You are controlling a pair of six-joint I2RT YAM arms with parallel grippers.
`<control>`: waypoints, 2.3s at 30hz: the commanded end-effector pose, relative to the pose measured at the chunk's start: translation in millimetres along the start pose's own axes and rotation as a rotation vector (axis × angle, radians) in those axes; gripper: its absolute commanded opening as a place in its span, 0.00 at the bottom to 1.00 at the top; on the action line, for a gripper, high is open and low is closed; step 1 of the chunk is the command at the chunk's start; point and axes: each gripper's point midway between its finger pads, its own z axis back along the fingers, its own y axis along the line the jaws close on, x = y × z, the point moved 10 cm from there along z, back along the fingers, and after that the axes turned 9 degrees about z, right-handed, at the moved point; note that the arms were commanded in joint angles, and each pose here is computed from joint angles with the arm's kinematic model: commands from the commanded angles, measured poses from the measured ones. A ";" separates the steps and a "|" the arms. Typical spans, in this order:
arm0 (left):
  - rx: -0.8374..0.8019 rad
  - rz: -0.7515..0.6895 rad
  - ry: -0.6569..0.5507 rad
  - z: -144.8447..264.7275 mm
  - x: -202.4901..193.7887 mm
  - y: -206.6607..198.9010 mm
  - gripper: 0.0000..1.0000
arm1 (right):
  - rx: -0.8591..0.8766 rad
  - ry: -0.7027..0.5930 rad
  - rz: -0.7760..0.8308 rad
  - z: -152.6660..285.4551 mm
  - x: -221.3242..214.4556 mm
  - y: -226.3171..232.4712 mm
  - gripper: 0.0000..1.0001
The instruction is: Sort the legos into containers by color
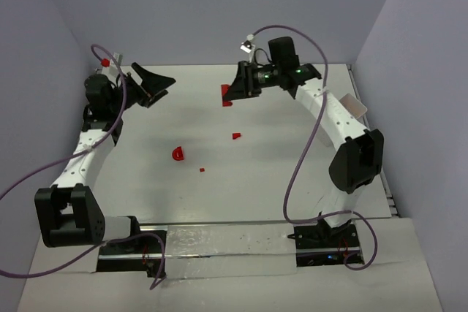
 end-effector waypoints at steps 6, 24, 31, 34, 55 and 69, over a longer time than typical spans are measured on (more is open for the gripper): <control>0.302 -0.534 -0.001 29.3 19.3 -20.2 0.99 | -0.830 0.543 0.544 135.2 -67.6 -59.3 0.00; 0.310 -0.675 0.109 13.4 -0.1 -31.0 0.99 | -1.199 1.004 0.382 198.0 -99.9 -145.8 0.00; 0.295 -0.663 0.116 10.0 2.0 -34.5 0.99 | -1.172 1.026 0.350 190.5 -109.2 -161.3 0.02; 0.294 -0.663 0.115 9.5 2.8 -35.7 0.99 | -1.167 1.028 0.342 187.5 -110.9 -165.9 0.04; 0.309 -0.666 0.103 13.3 1.8 -36.0 0.99 | -1.200 1.023 0.337 182.6 -106.9 -186.4 0.43; 0.334 -0.759 0.211 28.0 -12.1 -16.9 0.99 | -1.134 0.864 0.335 187.5 -73.9 -142.9 0.68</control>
